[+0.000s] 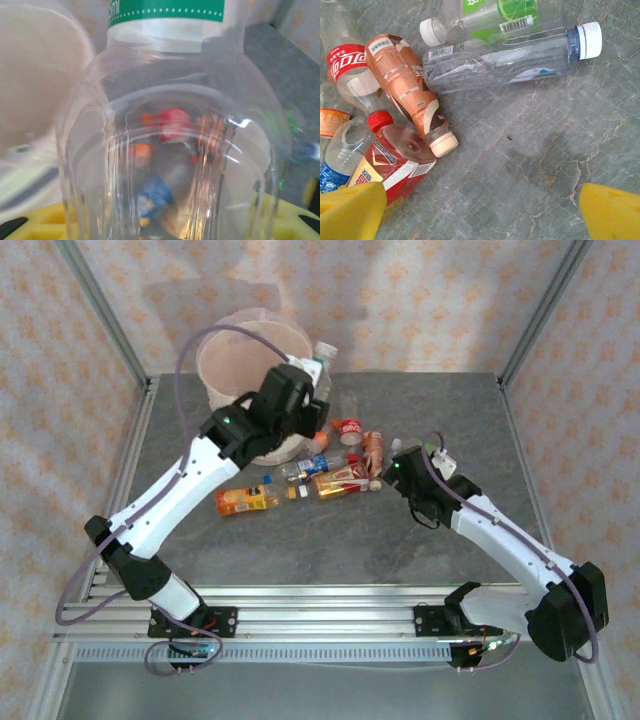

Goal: Put the plastic bottles in the bin

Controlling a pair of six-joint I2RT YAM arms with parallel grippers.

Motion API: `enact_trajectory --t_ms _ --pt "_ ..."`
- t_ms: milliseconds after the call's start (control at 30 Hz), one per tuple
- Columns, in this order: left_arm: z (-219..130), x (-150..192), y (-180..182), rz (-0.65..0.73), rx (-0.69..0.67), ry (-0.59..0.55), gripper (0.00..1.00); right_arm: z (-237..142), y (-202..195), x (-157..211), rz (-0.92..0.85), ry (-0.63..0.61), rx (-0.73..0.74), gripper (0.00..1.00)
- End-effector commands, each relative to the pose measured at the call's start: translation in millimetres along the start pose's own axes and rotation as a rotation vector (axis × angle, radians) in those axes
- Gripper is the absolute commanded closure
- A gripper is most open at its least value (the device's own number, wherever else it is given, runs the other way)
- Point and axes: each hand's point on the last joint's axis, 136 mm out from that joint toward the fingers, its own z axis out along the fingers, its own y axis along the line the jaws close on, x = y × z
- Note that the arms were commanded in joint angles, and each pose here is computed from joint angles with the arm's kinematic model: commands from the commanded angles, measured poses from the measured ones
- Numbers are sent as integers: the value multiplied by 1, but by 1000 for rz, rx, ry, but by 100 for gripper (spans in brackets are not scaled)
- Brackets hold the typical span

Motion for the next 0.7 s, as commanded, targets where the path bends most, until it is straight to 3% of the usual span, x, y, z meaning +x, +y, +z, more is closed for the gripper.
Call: enact_trajectory --t_ms 0,267,467,667 --pt "3 -24 35 40 -96 -23 56 0 -11 -3 -24 -24 36 1" --pt "43 -55 113 26 -203 32 55 2 -11 0 -13 -16 32 1" --pt "84 -40 147 51 -213 130 54 3 -13 2 -7 -10 36 1" --pt "102 -13 178 54 -254 229 53 4 -11 3 -1 -1 32 1"
